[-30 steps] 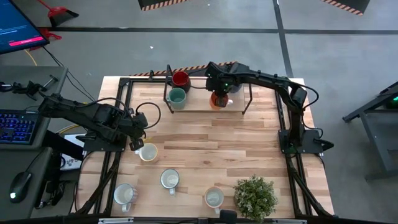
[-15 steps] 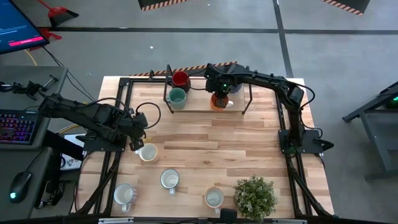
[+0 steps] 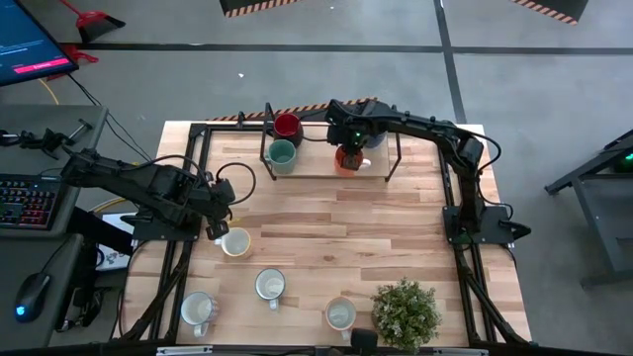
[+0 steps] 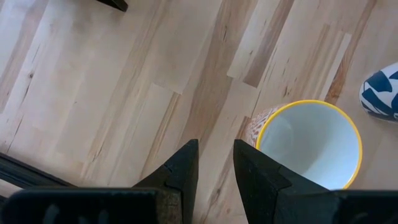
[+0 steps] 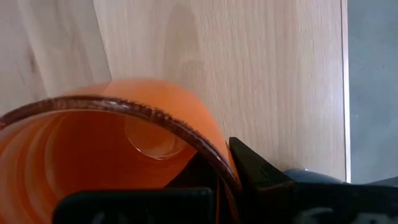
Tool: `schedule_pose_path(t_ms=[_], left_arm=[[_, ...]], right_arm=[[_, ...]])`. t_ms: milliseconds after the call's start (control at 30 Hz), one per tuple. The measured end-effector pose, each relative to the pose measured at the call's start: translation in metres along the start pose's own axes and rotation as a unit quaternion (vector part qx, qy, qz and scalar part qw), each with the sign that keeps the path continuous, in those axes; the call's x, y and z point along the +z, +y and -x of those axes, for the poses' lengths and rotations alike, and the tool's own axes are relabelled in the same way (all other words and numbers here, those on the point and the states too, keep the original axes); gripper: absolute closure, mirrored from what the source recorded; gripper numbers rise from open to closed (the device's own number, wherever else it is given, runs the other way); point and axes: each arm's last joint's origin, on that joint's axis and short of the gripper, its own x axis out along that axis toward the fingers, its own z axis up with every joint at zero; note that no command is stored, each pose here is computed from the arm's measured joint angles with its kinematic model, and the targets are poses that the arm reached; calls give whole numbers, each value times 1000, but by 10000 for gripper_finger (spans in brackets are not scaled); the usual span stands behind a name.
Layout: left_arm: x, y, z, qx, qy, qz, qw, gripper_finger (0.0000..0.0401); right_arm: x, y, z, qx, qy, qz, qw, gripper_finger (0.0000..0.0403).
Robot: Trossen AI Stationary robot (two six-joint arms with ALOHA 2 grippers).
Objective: Place coffee mugs
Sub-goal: Put the orange mug on the shelf
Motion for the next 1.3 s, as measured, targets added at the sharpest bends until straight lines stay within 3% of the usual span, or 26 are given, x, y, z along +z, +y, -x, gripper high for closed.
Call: schedule_pose_path(t_ms=[600, 967, 1300], left_arm=[[0, 0, 0, 0, 0, 12, 1000, 311], [0, 0, 0, 0, 0, 12, 1000, 311], [0, 0, 0, 0, 0, 12, 1000, 311]], right_arm=[[2, -1, 0, -17, -6, -1, 1000, 402], [4, -3, -1, -28, -12, -2, 1000, 342], [11, -7, 18, -49, -27, -4, 998, 336]])
